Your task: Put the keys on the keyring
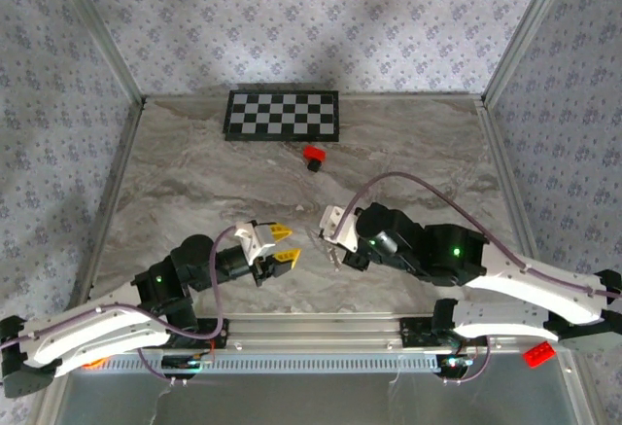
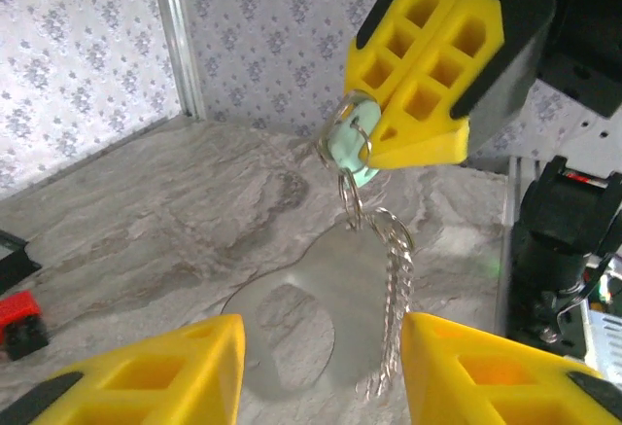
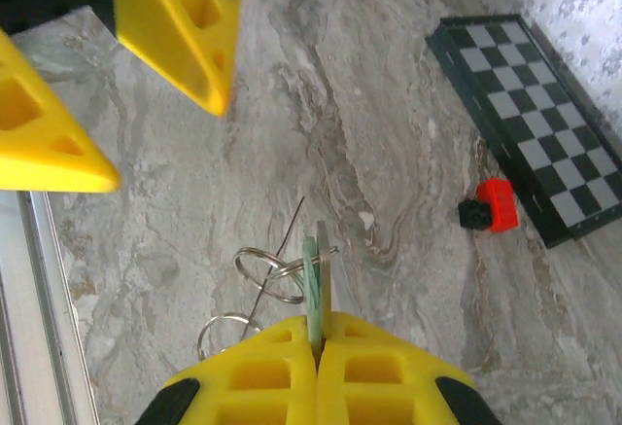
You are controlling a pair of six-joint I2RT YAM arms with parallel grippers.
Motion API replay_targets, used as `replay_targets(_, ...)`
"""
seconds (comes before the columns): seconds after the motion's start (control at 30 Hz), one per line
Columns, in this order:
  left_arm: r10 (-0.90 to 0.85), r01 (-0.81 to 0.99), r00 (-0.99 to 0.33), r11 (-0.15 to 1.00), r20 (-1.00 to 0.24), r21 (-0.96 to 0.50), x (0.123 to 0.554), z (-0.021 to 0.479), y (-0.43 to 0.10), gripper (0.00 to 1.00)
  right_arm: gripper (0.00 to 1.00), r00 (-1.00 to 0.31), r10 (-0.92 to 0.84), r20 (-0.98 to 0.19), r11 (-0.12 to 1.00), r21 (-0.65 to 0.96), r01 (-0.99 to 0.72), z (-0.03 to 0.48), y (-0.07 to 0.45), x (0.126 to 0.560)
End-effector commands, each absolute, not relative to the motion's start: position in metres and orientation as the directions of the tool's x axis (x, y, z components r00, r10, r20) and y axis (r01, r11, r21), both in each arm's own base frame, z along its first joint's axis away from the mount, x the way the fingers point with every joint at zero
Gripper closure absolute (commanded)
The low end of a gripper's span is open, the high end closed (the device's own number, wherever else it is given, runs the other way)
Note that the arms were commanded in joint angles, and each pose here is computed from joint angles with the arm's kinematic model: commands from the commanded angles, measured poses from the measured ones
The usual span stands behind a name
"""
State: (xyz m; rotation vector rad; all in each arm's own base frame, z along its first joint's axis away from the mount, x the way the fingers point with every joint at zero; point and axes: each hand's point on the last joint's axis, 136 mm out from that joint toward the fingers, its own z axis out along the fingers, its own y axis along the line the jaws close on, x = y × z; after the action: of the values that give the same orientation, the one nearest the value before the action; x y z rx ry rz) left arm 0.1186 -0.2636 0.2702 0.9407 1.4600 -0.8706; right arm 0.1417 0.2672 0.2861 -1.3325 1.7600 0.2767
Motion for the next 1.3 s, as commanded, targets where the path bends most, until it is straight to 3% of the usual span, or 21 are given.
replay_targets(0.0, 0.009, 0.893, -0.028, 0.45, -1.0, -0.021, 0.124, 0.286, -0.255, 0.5, 1.0, -0.1, -0.652, -0.752, 0.438, -0.266, -0.859, 0.295, 0.26, 0.147)
replay_targets(0.4, 0.011, 0.878, -0.058, 0.476, -0.998, -0.045, 0.122, 0.28, -0.24, 0.26, 1.0, -0.258, -0.714, -0.651, 0.492, -0.205, -0.846, 0.27, 0.256, 0.173)
replay_targets(0.47, 0.016, 0.874, -0.067, 0.483, -0.998, -0.051, 0.123, 0.279, -0.238, 0.05, 1.0, -0.28, -0.712, -0.644, 0.503, -0.189, -0.843, 0.267, 0.256, 0.178)
replay_targets(0.5, 0.02, 0.873, -0.071, 0.485, -0.997, -0.053, 0.123, 0.278, -0.237, 0.01, 1.0, -0.289, -0.711, -0.641, 0.509, -0.186, -0.84, 0.266, 0.256, 0.181)
replay_targets(1.27, 0.126, 0.789, -0.117, 0.614, -0.985, -0.015, 0.148, 0.259, -0.23, 0.01, 1.0, -0.49, -0.661, -0.568, 0.66, -0.13, -0.74, 0.239, 0.262, 0.272)
